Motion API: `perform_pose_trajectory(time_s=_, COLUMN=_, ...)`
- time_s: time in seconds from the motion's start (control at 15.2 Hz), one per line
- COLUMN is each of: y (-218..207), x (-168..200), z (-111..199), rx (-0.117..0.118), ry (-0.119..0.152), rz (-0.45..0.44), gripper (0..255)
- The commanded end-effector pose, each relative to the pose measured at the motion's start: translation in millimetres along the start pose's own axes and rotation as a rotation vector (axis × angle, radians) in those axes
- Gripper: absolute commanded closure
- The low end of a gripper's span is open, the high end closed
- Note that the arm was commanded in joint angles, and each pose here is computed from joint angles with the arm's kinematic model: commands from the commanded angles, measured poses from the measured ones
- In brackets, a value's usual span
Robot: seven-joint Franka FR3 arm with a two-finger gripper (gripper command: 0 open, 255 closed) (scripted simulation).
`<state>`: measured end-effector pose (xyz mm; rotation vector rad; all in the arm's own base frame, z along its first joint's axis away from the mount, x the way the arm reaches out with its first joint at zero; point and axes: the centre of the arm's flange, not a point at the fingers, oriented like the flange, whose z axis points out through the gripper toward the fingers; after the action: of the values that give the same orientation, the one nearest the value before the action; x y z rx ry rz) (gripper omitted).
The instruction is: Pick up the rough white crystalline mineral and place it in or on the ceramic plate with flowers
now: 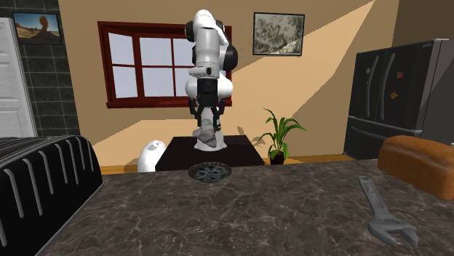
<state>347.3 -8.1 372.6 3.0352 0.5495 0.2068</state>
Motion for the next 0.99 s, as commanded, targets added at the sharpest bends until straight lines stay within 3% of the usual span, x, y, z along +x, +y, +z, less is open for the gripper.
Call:
perform_pose_trajectory(time_s=0.0, y=7, x=-8, z=3, rx=0.0, ry=0.0, rz=-0.002, gripper=255)
perform_pose_trajectory(time_s=0.92, y=1, x=-18, z=76, rx=0.0, ry=0.0, rz=-0.002, gripper=255)
